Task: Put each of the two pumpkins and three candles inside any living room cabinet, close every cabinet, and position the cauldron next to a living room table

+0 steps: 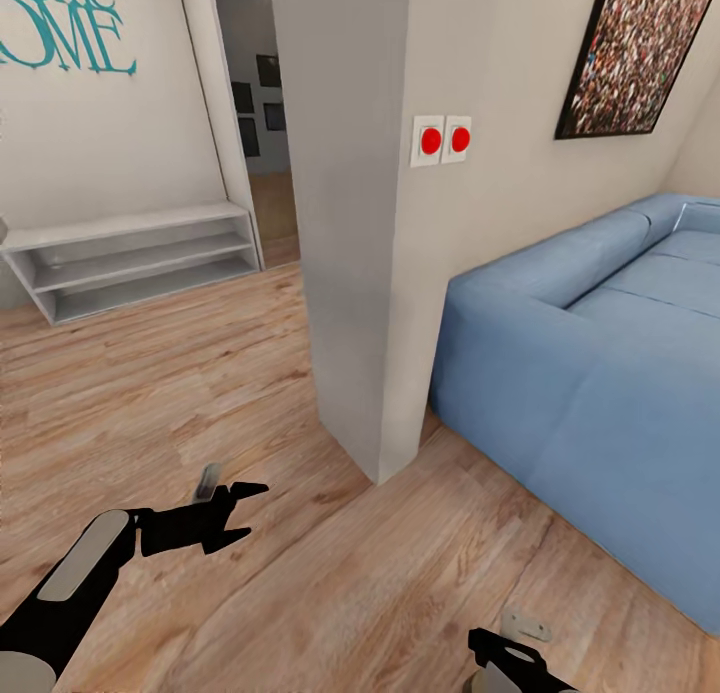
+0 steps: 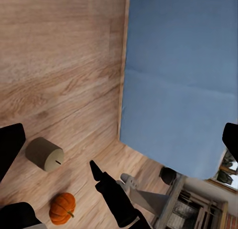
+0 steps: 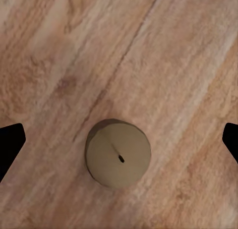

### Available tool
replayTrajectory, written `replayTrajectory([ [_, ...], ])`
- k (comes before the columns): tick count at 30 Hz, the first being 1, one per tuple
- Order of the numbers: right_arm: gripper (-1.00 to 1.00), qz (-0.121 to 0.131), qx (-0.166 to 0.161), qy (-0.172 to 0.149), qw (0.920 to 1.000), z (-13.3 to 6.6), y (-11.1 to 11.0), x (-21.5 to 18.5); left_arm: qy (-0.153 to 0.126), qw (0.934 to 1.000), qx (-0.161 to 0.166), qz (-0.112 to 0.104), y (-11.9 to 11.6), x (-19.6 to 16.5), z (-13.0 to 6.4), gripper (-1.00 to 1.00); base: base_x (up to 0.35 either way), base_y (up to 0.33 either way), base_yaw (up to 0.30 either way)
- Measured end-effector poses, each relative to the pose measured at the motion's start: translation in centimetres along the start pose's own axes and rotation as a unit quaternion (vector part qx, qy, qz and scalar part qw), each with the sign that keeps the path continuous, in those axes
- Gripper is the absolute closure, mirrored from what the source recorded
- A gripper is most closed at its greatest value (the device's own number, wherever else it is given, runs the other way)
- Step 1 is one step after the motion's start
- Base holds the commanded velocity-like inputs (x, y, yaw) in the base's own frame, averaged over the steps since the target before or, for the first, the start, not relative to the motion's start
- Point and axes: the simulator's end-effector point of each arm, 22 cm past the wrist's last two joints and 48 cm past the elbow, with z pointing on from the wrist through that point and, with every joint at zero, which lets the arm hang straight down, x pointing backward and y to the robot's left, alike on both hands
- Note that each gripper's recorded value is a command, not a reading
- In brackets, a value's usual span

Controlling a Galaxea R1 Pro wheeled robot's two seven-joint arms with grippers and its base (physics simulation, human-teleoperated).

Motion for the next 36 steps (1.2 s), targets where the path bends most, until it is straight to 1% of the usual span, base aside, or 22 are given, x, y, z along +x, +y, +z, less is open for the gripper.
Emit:
replayTrajectory([
  [19,-1.0,0.001,-0.001,-0.002,1.0,3.3,0.3,2.4,-0.001,1.0,0.001,0.001,3.6,0.4,1.8,-1.0,-0.001,0.0,0.005],
  [24,-1.0,0.0,-0.001,-0.002,1.0,4.2,0.4,3.0,0.001,1.0,0.003,0.001,4.5,0.6,2.5,-1.0,-0.12,0.0,0.0],
  [32,-1.0,0.001,-0.001,-0.002,1.0,5.6,0.5,4.1,0.0,1.0,0.003,0.001,6.1,0.8,3.2,-1.0,-0.011,0.0,0.0],
  [36,-1.0,0.001,-0.001,-0.003,1.0,6.3,0.6,4.7,0.0,1.0,0.005,0.004,6.6,0.9,3.5,-1.0,0.0,0.0,0.0],
])
